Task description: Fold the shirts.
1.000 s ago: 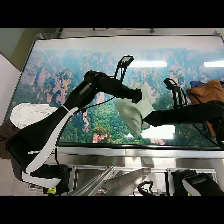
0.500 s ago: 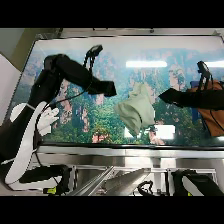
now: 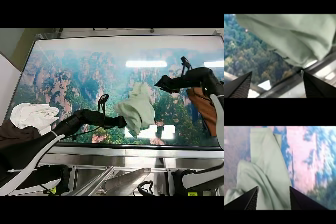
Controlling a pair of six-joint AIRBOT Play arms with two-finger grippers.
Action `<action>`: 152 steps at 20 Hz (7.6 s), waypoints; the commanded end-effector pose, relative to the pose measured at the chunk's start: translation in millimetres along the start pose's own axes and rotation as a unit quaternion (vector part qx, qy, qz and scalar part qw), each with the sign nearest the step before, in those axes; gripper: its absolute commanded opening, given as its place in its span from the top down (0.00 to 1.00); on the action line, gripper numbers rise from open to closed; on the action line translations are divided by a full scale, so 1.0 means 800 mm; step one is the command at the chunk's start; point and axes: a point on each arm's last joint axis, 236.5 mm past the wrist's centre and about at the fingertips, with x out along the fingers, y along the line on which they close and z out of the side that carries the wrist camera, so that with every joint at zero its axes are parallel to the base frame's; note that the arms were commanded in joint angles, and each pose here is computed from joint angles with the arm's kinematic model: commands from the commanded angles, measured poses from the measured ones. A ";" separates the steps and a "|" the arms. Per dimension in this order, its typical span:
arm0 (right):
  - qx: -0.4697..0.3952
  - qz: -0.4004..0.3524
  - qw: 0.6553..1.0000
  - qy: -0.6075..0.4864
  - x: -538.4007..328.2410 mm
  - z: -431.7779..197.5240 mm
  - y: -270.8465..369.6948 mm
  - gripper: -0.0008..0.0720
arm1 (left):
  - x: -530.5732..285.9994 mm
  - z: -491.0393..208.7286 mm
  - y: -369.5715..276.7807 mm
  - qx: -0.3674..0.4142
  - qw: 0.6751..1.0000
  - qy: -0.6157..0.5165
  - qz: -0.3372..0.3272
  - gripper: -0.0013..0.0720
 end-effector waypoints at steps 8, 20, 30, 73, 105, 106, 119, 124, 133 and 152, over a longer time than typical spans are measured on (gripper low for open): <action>-0.029 0.022 0.998 0.059 0.144 0.025 0.008 0.39 | 0.086 0.061 0.016 -0.030 0.999 -0.019 0.018 0.05; -0.056 0.041 0.997 0.016 0.106 0.071 0.046 0.96 | 0.016 0.091 -0.033 0.036 0.998 -0.048 -0.016 0.96; -0.366 0.051 0.851 -0.374 -0.433 0.107 0.339 0.96 | -0.439 0.206 -0.169 0.205 0.906 -0.367 -0.042 0.96; -0.334 -0.189 0.837 -0.391 -0.532 -0.047 0.223 0.96 | -0.575 0.168 -0.112 0.208 0.857 -0.458 0.116 0.96; -0.120 -0.197 0.967 -0.112 -0.118 0.031 -0.093 0.96 | -0.130 -0.115 0.123 -0.007 0.951 0.216 0.223 0.04; -0.119 -0.197 0.967 -0.109 -0.117 0.029 -0.093 0.96 | -0.124 -0.145 0.132 -0.016 0.945 0.230 0.231 0.04; -0.117 -0.195 0.969 -0.093 -0.115 0.020 -0.093 0.96 | -0.033 -0.151 0.116 0.004 0.966 0.194 0.172 0.34; -0.115 -0.193 0.971 -0.079 -0.115 0.011 -0.092 0.96 | -0.027 -0.122 0.114 0.023 0.964 0.205 0.167 0.96; -0.242 -0.028 0.915 -0.321 -0.378 0.074 0.193 0.96 | -0.372 0.137 -0.095 0.109 0.964 -0.244 0.014 0.96; -0.261 -0.063 0.924 -0.272 -0.414 0.008 0.193 0.96 | -0.608 0.215 -0.034 0.103 0.870 -0.475 0.084 0.96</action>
